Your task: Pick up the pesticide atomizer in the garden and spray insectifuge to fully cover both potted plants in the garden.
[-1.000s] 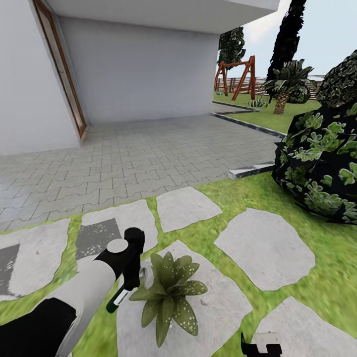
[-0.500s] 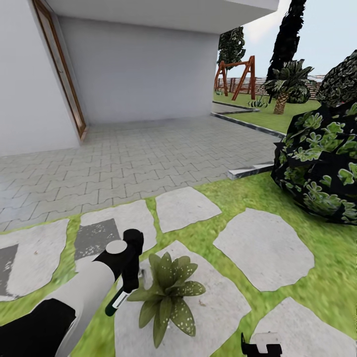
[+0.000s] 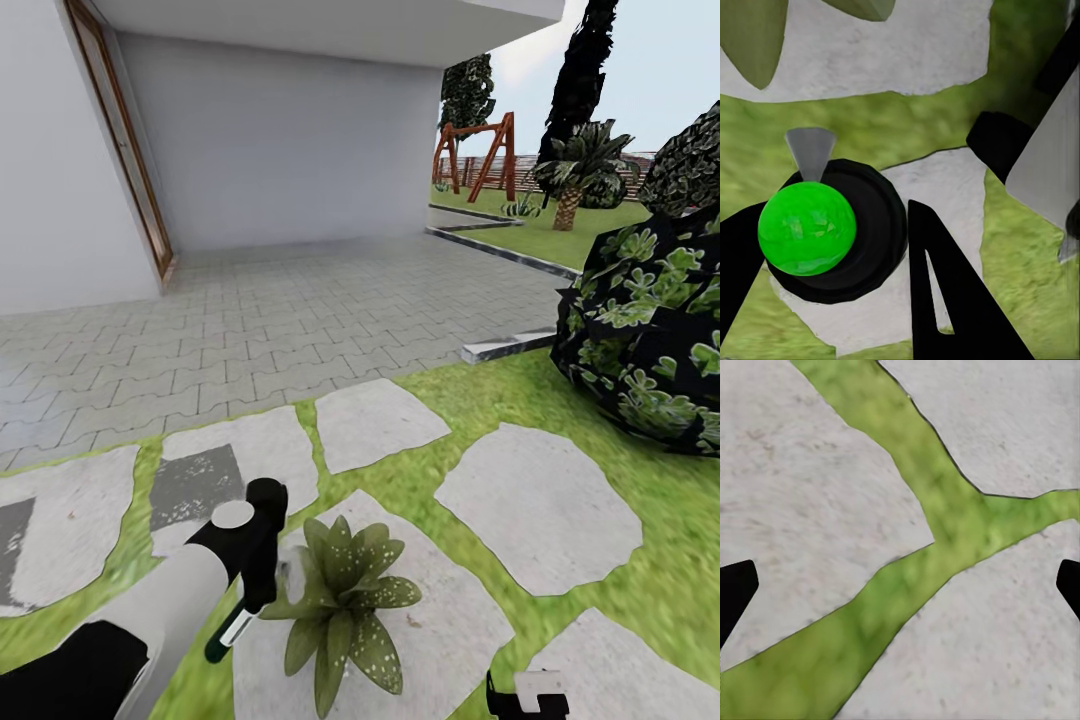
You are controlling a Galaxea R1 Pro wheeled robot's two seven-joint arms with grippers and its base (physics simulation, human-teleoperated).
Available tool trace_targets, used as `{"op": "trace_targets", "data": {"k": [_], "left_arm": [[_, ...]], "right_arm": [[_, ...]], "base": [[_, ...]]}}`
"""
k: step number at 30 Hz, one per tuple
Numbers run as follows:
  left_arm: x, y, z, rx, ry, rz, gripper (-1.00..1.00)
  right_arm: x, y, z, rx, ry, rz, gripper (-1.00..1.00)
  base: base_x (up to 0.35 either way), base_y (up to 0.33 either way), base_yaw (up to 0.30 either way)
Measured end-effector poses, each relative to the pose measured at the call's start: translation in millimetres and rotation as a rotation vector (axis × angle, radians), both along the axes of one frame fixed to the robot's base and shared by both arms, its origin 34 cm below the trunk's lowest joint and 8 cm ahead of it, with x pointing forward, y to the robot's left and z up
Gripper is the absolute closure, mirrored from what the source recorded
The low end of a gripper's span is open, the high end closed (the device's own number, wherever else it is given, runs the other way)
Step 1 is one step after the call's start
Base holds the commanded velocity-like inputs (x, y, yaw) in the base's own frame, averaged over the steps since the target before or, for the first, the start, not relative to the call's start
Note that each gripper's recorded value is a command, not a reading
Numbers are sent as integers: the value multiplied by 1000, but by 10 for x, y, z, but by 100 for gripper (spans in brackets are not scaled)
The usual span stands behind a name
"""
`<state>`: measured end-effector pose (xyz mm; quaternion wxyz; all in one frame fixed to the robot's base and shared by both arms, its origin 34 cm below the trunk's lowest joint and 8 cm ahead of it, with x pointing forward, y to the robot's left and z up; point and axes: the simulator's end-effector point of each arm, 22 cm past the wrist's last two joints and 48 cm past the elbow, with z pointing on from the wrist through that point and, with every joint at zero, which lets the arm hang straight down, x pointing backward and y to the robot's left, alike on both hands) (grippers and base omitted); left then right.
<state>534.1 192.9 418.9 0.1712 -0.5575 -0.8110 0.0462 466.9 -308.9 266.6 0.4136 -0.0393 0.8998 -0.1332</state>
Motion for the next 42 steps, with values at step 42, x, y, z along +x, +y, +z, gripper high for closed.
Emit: {"op": "trace_targets", "data": {"k": [42], "left_arm": [[112, 131, -119, 2, -74, 36, 100]], "right_arm": [[-1, 28, -4, 4, 2, 3, -100]], "base": [[52, 74, -52]]}}
